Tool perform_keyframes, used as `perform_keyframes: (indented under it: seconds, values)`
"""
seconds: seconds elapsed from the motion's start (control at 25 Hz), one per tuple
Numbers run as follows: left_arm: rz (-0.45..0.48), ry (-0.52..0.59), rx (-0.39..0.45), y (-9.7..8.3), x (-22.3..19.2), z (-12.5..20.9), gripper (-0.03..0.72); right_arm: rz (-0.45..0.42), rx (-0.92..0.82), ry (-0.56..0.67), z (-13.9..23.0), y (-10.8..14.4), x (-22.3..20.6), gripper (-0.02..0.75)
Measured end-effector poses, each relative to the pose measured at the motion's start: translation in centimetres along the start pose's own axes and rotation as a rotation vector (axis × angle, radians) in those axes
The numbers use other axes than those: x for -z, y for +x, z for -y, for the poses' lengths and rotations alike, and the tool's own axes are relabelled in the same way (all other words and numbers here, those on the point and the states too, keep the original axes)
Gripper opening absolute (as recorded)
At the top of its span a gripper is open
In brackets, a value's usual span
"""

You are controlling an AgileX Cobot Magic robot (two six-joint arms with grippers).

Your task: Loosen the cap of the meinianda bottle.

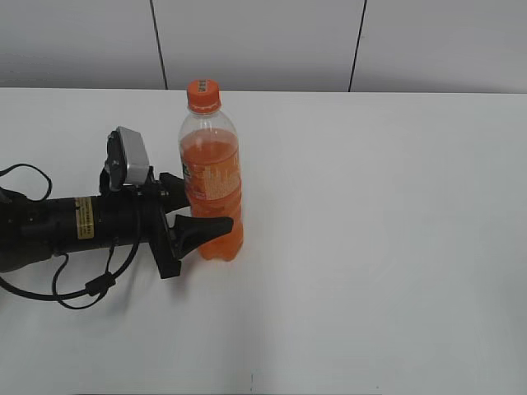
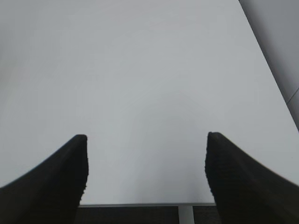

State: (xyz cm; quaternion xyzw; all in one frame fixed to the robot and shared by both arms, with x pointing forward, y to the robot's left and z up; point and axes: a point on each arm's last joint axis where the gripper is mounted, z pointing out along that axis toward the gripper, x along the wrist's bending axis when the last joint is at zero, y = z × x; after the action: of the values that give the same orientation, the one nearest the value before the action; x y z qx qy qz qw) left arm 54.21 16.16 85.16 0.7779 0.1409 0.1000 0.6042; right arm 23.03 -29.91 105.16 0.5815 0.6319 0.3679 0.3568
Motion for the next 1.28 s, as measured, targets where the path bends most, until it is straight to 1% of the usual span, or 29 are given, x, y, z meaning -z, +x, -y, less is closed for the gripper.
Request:
perform_keyframes:
  seconds: [0.48, 0.72, 0.8, 1.0, 1.16, 1.28]
  values:
    - [0.005, 0.000, -0.002, 0.0, 0.0, 0.0, 0.397, 0.000, 0.000, 0.000, 0.0, 0.0, 0.0, 0.585]
    - [0.091, 0.008, -0.044, -0.7, 0.0, 0.0, 0.396, 0.000, 0.000, -0.016, -0.3, 0.0, 0.4, 0.585]
    - [0.104, 0.009, -0.050, -0.8, 0.0, 0.0, 0.396, 0.000, 0.000, -0.017, -0.5, 0.0, 0.8, 0.585]
    - [0.107, 0.009, -0.051, -0.8, 0.0, 0.0, 0.396, -0.002, 0.000, 0.082, -2.6, -0.1, 0.7, 0.585]
    - [0.108, 0.009, -0.052, -0.8, 0.0, 0.0, 0.396, -0.006, 0.000, 0.215, -5.5, -0.1, -0.4, 0.585]
    - [0.108, 0.009, -0.052, -0.8, 0.0, 0.0, 0.396, -0.007, 0.000, 0.284, -8.2, -0.2, -1.6, 0.585]
